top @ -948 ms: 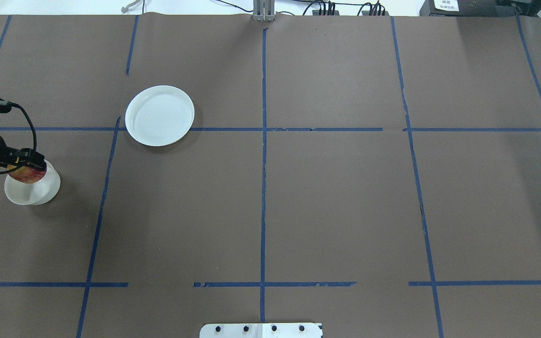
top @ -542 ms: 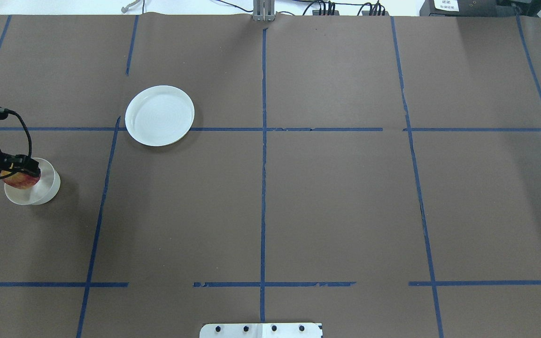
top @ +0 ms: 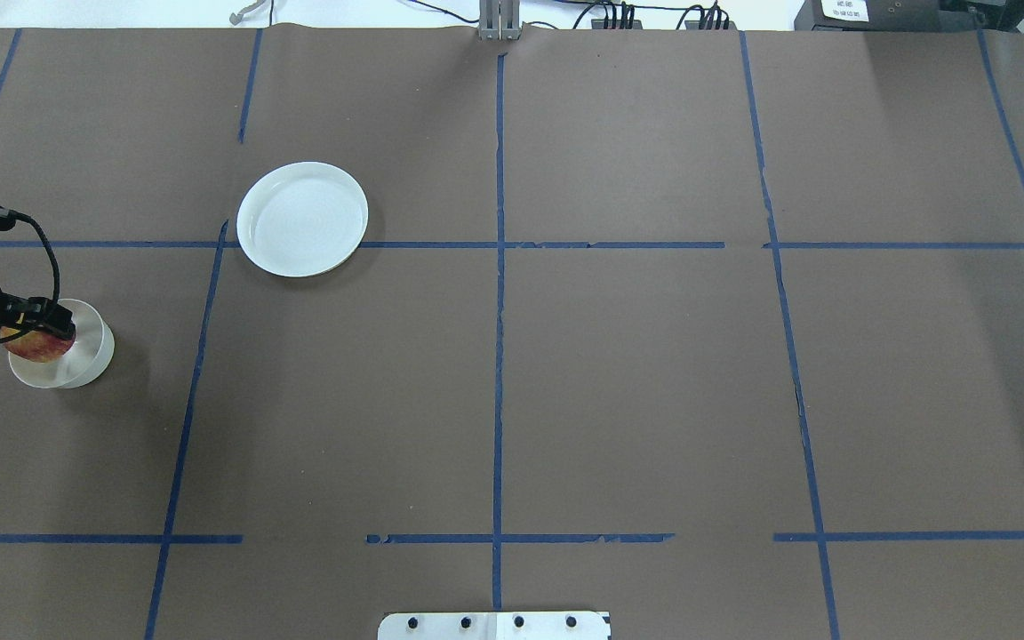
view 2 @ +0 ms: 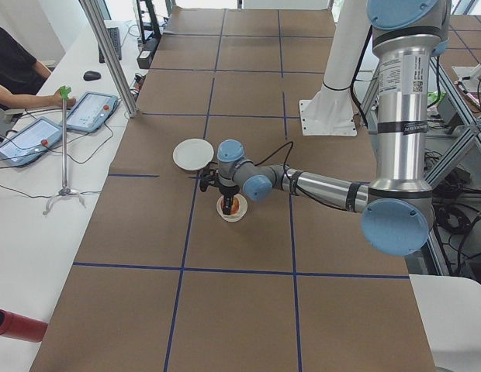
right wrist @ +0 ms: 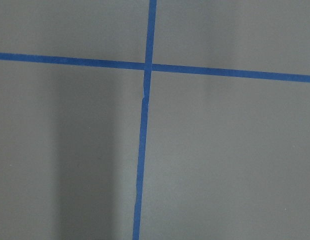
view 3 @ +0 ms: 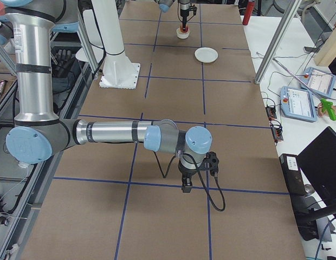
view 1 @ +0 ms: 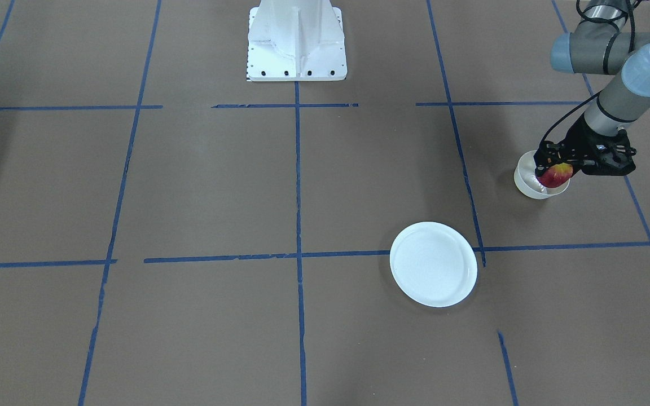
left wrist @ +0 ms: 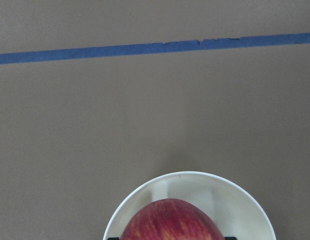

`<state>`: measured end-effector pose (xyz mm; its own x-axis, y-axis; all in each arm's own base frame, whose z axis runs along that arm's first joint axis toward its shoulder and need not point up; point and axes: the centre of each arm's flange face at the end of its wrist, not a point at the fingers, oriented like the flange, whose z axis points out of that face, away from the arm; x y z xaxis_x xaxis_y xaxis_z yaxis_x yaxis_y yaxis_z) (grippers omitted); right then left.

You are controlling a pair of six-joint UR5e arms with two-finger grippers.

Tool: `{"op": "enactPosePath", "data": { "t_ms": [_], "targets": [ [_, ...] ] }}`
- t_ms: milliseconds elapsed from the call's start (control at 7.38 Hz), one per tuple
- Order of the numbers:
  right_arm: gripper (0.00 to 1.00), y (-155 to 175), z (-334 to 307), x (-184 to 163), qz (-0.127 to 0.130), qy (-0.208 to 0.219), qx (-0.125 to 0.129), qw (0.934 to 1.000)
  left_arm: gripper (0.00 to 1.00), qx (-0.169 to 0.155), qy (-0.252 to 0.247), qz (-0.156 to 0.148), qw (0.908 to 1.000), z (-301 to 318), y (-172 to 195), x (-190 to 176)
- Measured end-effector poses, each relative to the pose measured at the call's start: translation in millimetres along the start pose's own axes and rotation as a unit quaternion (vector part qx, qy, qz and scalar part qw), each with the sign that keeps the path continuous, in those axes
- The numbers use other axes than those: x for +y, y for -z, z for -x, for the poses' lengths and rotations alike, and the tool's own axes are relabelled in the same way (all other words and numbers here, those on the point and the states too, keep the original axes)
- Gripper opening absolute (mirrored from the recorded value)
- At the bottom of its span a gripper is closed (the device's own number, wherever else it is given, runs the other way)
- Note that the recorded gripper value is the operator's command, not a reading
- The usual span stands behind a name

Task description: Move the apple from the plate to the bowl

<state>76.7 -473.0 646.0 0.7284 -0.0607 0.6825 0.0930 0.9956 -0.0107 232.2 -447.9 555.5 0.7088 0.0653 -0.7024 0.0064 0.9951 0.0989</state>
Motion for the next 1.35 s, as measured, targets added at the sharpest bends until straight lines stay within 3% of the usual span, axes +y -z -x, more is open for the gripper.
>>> {"op": "enactPosePath", "data": {
  "t_ms": [135, 271, 812, 1083, 1354],
  "targets": [
    [1.00, 0.0, 0.0, 0.0, 0.000, 0.000, 0.000, 1.0000, 0.25, 0.003, 0.000, 0.005, 1.0000, -1.2, -0.9, 1.1],
    [1.00, 0.0, 0.0, 0.0, 0.000, 0.000, 0.000, 1.0000, 0.99, 0.011, 0.000, 0.014, 0.9998, -3.1, -1.8, 2.9],
    [1.00, 0.0, 0.0, 0.0, 0.000, 0.000, 0.000, 1.0000, 1.00, 0.030, -0.002, 0.029, 0.9991, -9.0, -0.1, 5.3],
    [1.00, 0.0, 0.0, 0.0, 0.000, 0.000, 0.000, 1.0000, 1.00, 0.041, -0.019, 0.015, 0.9988, -20.7, 20.3, 3.3],
    [1.00, 0.0, 0.0, 0.0, 0.000, 0.000, 0.000, 1.0000, 1.00, 0.032, -0.070, -0.016, 0.9969, 1.7, 50.4, -18.5]
  ]
}}
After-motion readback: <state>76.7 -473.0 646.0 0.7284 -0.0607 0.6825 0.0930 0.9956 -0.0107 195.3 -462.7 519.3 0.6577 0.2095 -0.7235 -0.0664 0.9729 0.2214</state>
